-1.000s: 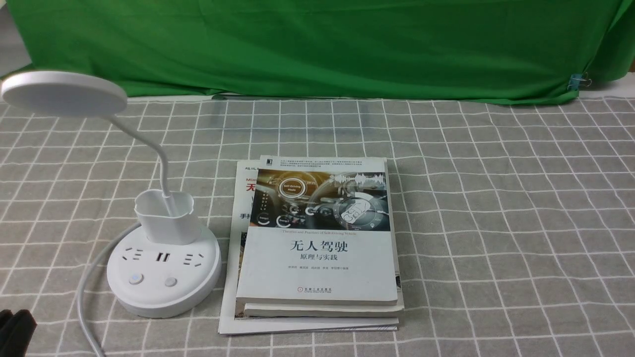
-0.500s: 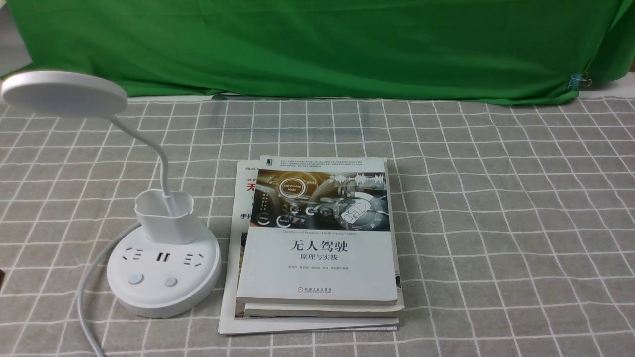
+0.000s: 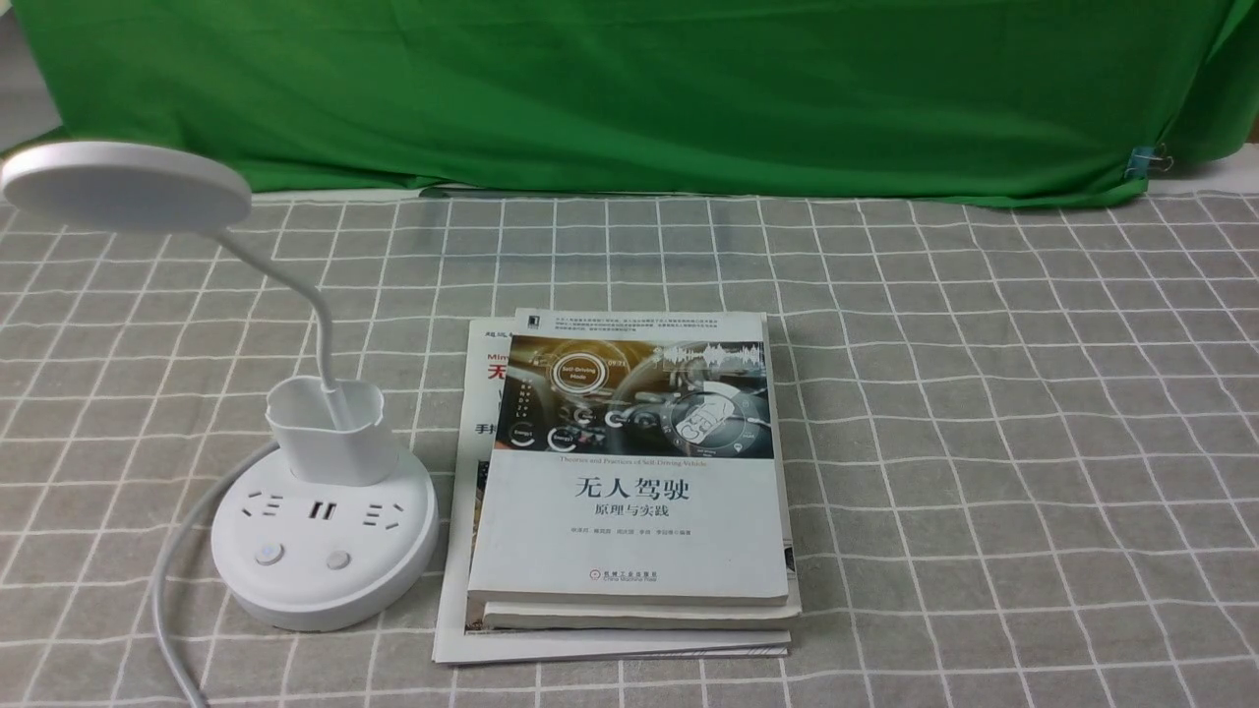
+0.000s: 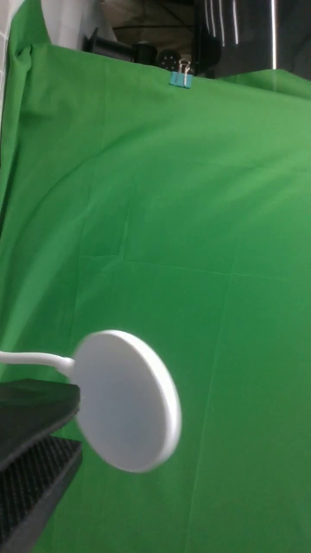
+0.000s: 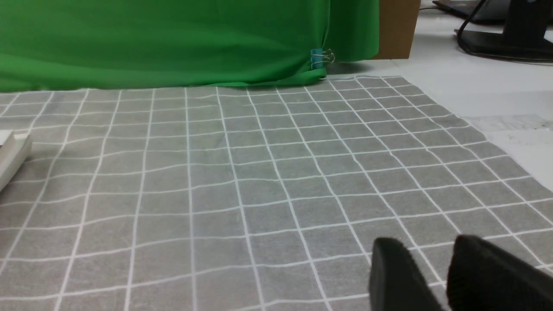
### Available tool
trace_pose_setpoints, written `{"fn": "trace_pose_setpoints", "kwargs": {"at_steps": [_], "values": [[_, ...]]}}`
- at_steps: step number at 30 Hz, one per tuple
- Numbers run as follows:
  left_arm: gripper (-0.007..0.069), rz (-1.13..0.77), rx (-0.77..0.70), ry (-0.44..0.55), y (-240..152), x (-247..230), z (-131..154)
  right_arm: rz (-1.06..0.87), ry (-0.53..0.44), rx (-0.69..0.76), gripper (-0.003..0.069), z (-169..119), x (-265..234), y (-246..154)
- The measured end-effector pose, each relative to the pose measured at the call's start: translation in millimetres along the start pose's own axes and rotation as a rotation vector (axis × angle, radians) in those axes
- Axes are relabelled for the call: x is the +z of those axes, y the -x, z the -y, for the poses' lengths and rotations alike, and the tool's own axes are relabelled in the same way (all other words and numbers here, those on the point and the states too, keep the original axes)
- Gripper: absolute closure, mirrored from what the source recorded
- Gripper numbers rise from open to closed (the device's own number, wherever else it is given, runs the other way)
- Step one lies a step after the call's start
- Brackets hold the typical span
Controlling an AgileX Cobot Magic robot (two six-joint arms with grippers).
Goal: Turn on the desk lamp on the grey coffee tablecloth with your hand.
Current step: 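Press the power button on the lamp base to turn the lamp on with the left gripper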
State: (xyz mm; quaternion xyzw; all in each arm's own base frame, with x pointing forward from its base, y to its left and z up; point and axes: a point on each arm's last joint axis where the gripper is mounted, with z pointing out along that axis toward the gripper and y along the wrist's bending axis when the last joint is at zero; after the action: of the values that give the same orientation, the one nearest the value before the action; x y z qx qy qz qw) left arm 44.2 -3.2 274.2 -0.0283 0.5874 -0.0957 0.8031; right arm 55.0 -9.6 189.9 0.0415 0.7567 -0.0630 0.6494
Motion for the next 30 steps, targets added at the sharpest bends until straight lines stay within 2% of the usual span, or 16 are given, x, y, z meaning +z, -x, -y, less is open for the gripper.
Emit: {"fn": "trace_pose_setpoints", "kwargs": {"at_steps": [2, 5, 8, 9, 11, 18, 23, 30], "values": [[0.0533, -0.093, 0.008, 0.017, 23.7, 10.5, 3.8, 0.000, 0.000, 0.000, 0.0414, 0.0, 0.0, 0.0], [0.0533, -0.307, 0.009, 0.056, 31.7, 25.5, 4.8, 0.000, 0.000, 0.000, 0.0414, 0.0, 0.0, 0.0], [0.0533, -0.556, 0.013, 0.100, 18.5, 41.0, 2.2, 0.000, 0.000, 0.000, 0.0414, 0.0, 0.0, 0.0], [0.0533, -0.563, 0.016, 0.101, 18.2, 40.7, 2.0, 0.000, 0.000, 0.000, 0.0414, 0.0, 0.0, 0.0], [0.0533, -0.712, 0.063, 0.111, 1.8, 52.7, -1.0, 0.000, 0.000, 0.000, 0.0414, 0.0, 0.0, 0.0], [0.0533, -0.823, -0.029, 0.110, -29.8, 83.2, -1.9, 0.000, 0.000, 0.000, 0.0414, 0.0, 0.0, 0.0], [0.0533, -1.006, -0.080, 0.132, -58.7, 102.9, -3.7, 0.000, 0.000, 0.000, 0.0414, 0.0, 0.0, 0.0], [0.0533, -1.268, -0.081, 0.012, -92.8, 132.1, 5.5, 0.000, 0.000, 0.000, 0.0414, 0.0, 0.0, 0.0]]}}
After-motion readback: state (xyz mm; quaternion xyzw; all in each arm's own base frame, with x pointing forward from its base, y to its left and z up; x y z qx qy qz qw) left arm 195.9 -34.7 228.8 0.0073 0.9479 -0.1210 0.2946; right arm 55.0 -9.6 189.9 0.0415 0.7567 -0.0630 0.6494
